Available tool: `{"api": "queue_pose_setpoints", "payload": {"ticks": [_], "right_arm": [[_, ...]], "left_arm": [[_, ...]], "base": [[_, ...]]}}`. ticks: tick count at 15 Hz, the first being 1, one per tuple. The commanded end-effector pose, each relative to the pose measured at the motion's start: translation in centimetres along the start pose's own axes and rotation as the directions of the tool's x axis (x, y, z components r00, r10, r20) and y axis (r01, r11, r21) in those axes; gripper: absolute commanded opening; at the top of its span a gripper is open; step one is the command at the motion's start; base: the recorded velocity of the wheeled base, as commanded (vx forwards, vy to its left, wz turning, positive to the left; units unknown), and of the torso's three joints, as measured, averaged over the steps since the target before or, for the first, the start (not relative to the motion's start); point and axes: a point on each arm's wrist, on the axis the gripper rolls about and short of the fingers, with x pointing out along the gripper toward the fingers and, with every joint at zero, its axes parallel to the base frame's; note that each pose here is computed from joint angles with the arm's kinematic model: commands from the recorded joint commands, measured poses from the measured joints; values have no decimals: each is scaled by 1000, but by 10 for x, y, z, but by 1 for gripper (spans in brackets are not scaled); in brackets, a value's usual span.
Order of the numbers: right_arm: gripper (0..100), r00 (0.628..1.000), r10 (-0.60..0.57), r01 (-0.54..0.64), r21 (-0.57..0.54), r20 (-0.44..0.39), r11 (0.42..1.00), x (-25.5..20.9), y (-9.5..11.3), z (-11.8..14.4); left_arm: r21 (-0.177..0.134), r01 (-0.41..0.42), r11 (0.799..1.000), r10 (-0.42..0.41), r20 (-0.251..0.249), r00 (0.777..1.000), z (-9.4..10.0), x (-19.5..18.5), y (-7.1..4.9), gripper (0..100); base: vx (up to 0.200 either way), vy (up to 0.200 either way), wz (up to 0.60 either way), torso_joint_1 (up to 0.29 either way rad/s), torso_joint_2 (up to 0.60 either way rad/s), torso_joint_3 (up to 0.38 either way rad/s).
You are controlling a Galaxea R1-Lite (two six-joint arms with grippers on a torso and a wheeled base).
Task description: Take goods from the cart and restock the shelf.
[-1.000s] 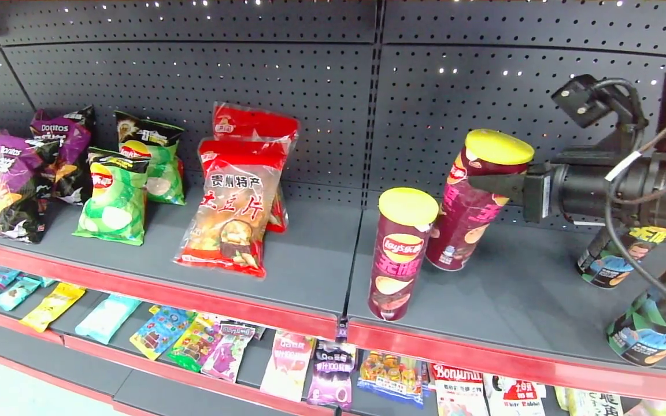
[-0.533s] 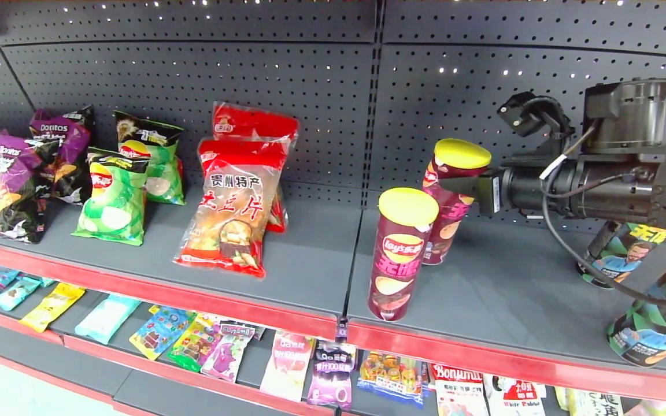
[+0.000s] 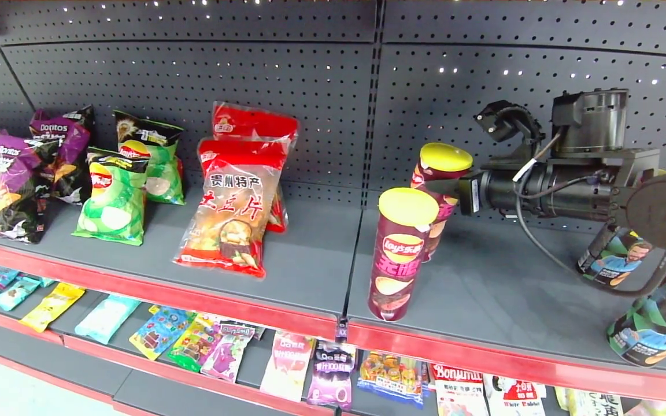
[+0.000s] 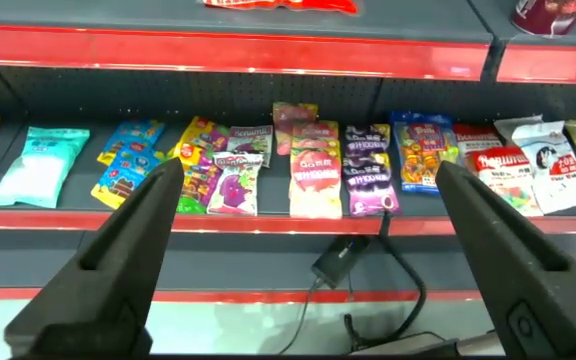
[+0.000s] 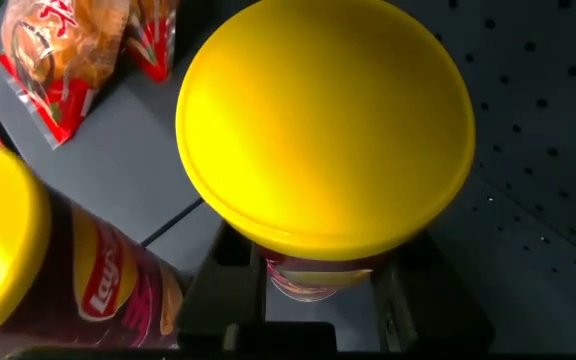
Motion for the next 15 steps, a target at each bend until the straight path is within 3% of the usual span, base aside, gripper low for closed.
{"api": "queue_pose_setpoints", "payload": {"ticks": [1,15], "right_arm": [[0,1000,3,-3,1,-5,1000,6,-1,-1],[0,1000,26,-26,-7,0,1000,36,1,-5]], "left_arm": [[0,-1,1000,1,-3,1000,0,0,0,100],[0,-1,1000,1,-3,1000,0,0,0,100]], "base": [[0,0,0,0,0,0],[0,0,0,0,0,0]]}}
